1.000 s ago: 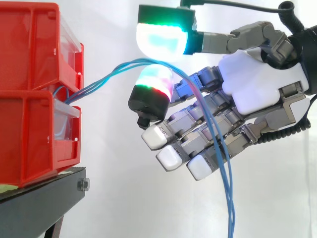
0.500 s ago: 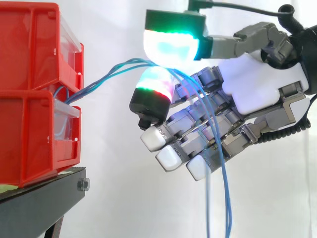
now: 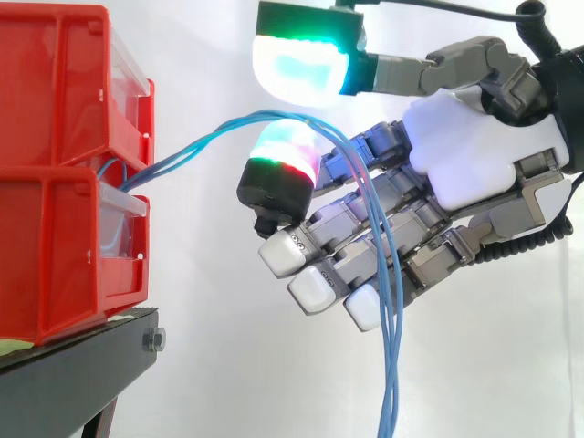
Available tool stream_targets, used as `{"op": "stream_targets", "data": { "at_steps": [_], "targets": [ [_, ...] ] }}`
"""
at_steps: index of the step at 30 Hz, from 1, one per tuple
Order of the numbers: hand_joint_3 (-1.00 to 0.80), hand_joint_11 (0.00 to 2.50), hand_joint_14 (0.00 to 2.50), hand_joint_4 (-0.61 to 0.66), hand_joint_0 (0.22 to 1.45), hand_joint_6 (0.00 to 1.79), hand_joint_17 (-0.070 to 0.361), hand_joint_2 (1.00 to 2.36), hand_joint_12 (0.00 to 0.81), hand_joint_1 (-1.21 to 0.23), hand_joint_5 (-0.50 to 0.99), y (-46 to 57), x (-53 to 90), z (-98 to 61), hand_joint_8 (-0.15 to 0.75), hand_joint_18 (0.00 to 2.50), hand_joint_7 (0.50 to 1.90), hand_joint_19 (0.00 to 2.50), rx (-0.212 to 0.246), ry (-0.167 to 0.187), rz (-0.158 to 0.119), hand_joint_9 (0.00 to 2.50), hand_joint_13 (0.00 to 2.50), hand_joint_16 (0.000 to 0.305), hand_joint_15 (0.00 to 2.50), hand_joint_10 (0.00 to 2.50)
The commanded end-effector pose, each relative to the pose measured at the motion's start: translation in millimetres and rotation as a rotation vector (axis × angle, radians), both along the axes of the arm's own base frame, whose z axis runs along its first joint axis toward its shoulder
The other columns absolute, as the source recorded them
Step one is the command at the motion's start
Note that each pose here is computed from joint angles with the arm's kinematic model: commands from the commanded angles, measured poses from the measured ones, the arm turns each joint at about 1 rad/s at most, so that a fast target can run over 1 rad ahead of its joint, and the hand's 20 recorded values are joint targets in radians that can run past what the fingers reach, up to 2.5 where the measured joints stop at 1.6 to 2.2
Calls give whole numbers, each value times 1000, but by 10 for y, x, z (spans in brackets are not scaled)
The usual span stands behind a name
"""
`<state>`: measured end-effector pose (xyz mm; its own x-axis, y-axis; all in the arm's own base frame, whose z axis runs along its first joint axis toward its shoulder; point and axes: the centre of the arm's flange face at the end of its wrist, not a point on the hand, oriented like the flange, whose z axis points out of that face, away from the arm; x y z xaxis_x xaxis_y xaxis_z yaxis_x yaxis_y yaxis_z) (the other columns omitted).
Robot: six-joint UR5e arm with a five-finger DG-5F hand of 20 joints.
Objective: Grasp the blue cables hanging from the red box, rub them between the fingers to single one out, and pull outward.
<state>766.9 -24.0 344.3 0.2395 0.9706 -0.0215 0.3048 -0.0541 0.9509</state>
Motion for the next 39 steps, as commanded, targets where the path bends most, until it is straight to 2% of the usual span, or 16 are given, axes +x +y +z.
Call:
{"op": "stream_targets", "data": {
  "at_steps": [1,5,10,14,18,22,26,29,34,39],
  "targets": [
    [-500,422,18,144,420,865,134,1000,451,-563,-156,1,-1,4,333,709,1056,515,0,0,0,848,781,60,522,13],
    [-500,420,17,148,397,861,142,1000,466,-524,-157,2,2,-7,346,713,1058,515,0,1,0,849,784,63,520,10],
    [-500,426,18,107,506,852,120,1000,416,-438,-160,2,2,-7,307,626,1101,583,0,1,0,829,740,53,536,12],
    [-317,426,20,109,558,836,117,1011,408,-423,-159,-10,1,-7,296,594,1079,605,0,1,-1,828,735,52,544,13],
    [-179,406,16,145,571,831,137,1007,451,-482,-151,-10,1,-7,339,659,1023,561,0,1,-1,860,774,61,528,11],
    [-127,411,17,166,574,826,142,1004,464,-561,-152,1,-1,4,354,685,1016,530,-1,0,1,865,784,63,525,10],
    [-185,424,18,167,582,832,138,1005,455,-618,-160,-11,-2,4,342,675,1027,540,-1,0,-1,855,780,61,526,11],
    [-318,436,19,125,558,831,113,1011,399,-636,-168,2,3,-6,298,594,1066,578,-1,0,1,818,740,50,545,13],
    [-456,437,20,130,544,835,114,1003,401,-643,-166,1,-1,4,294,609,1057,563,-1,0,1,819,748,51,540,15],
    [-493,447,18,132,540,838,113,1001,398,-673,-165,2,3,0,293,620,1042,560,-1,0,1,820,750,50,538,13]
  ]
}}
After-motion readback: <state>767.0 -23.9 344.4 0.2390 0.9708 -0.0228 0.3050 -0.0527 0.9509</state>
